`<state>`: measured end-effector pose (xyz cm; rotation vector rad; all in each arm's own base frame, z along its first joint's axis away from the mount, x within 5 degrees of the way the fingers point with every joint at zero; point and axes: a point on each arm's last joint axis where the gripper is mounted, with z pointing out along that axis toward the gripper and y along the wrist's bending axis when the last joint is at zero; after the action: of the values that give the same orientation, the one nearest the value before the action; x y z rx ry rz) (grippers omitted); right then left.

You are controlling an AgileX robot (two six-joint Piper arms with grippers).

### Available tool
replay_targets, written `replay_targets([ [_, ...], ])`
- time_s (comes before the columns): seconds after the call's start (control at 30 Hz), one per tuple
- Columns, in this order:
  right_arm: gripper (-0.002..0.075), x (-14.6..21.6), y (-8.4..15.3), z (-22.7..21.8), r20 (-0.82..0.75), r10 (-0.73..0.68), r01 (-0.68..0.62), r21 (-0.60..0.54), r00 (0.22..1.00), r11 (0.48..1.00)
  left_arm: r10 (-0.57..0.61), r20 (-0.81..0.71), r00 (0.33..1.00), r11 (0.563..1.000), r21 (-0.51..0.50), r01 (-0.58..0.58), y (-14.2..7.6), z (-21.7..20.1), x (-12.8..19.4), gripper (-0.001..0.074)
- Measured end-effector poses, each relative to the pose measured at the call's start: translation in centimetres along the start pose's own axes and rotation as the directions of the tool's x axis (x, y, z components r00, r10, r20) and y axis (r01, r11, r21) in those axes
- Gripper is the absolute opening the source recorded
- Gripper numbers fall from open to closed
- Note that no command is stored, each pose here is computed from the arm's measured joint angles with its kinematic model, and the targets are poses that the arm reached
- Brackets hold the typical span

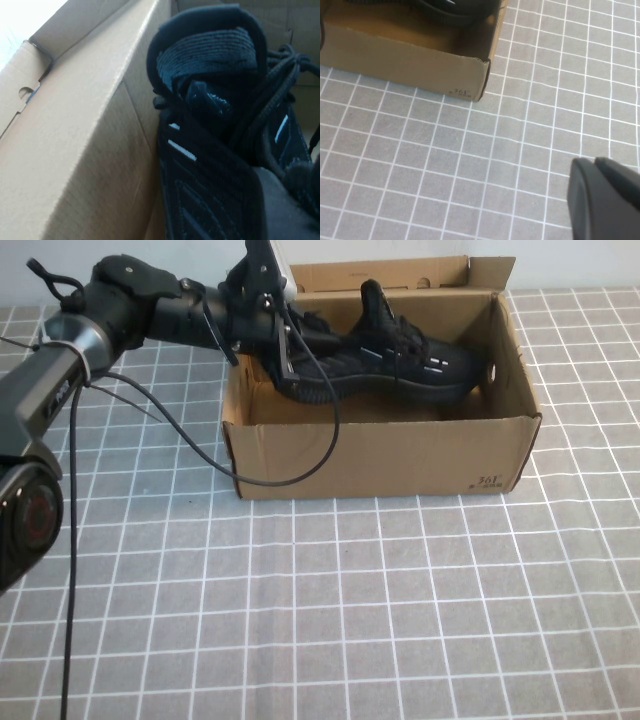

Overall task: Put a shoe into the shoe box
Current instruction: Place the shoe in the shoe box

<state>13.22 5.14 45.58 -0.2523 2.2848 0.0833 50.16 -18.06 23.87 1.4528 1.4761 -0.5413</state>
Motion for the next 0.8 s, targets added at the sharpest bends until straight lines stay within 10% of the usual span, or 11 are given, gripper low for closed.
replay_targets([
  [0.43, -0.0016, 0.0, 0.0, 0.0, 0.000, 0.000, 0.000, 0.000, 1.000, 1.000, 0.017, -0.011, 1.000, 1.000, -0.009, -0.017, 0.0, 0.6, 0.8, 0.0037],
  [0.8, -0.0016, 0.0, 0.0, 0.0, -0.001, 0.001, -0.001, -0.003, 1.000, 1.000, -0.272, -0.002, 0.962, 0.956, -0.119, 0.270, 1.0, 0.2, 0.5, 0.0391],
])
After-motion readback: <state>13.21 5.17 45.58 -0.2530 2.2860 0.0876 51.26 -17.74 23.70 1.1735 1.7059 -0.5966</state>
